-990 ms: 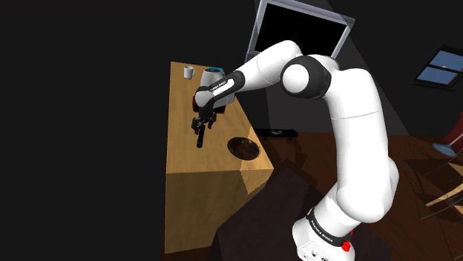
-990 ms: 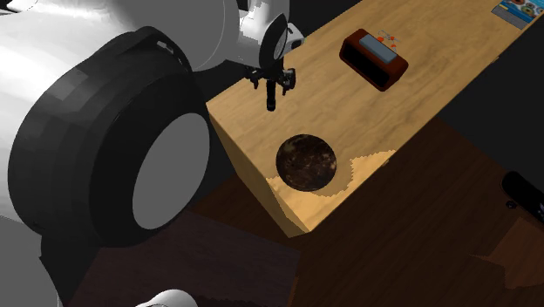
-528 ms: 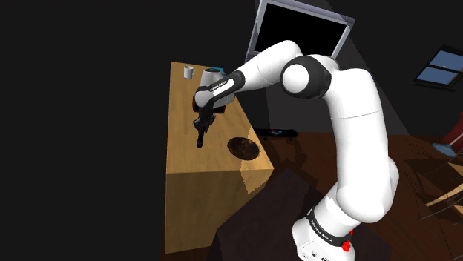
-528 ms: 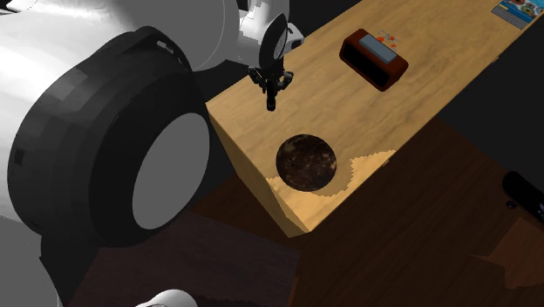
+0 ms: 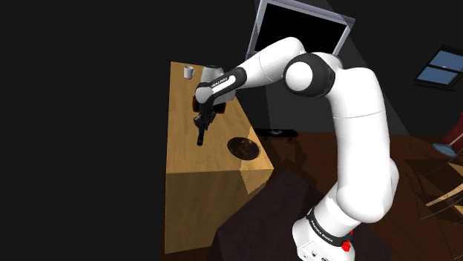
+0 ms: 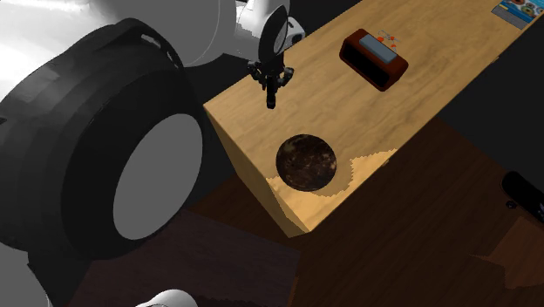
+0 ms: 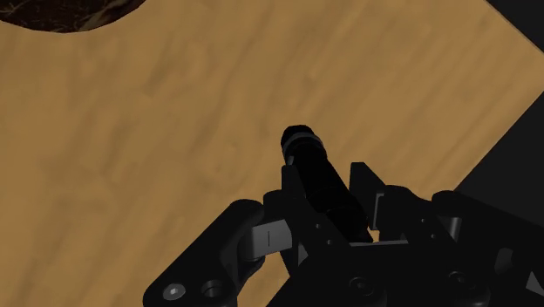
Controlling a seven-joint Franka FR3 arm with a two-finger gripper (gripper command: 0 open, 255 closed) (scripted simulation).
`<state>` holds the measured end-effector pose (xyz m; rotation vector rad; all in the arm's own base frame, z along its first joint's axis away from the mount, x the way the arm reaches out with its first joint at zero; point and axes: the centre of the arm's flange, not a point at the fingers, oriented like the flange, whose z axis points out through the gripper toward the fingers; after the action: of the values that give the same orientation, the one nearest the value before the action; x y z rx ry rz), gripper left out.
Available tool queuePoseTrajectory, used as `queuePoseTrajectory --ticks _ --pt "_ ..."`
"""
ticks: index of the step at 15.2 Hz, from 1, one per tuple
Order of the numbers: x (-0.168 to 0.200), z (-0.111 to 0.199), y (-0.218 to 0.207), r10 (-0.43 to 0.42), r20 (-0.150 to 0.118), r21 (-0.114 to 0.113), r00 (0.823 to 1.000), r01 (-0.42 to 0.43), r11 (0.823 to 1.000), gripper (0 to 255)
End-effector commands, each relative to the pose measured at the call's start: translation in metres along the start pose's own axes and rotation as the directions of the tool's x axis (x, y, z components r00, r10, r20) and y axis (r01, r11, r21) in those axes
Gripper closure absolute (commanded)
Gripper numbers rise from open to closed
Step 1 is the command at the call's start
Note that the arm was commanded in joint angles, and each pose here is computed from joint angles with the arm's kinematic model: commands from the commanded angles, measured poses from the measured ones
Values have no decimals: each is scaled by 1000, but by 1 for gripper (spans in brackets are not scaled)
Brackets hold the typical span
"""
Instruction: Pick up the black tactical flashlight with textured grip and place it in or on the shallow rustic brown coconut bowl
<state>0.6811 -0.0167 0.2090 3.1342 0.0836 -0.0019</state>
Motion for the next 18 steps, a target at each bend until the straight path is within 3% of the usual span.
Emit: queuePoseTrajectory --ticks 1,18 --pt "0 -10 0 0 0 0 1000 0 1000 255" --pt "0 -99 1 0 0 0 1000 0 1000 255"
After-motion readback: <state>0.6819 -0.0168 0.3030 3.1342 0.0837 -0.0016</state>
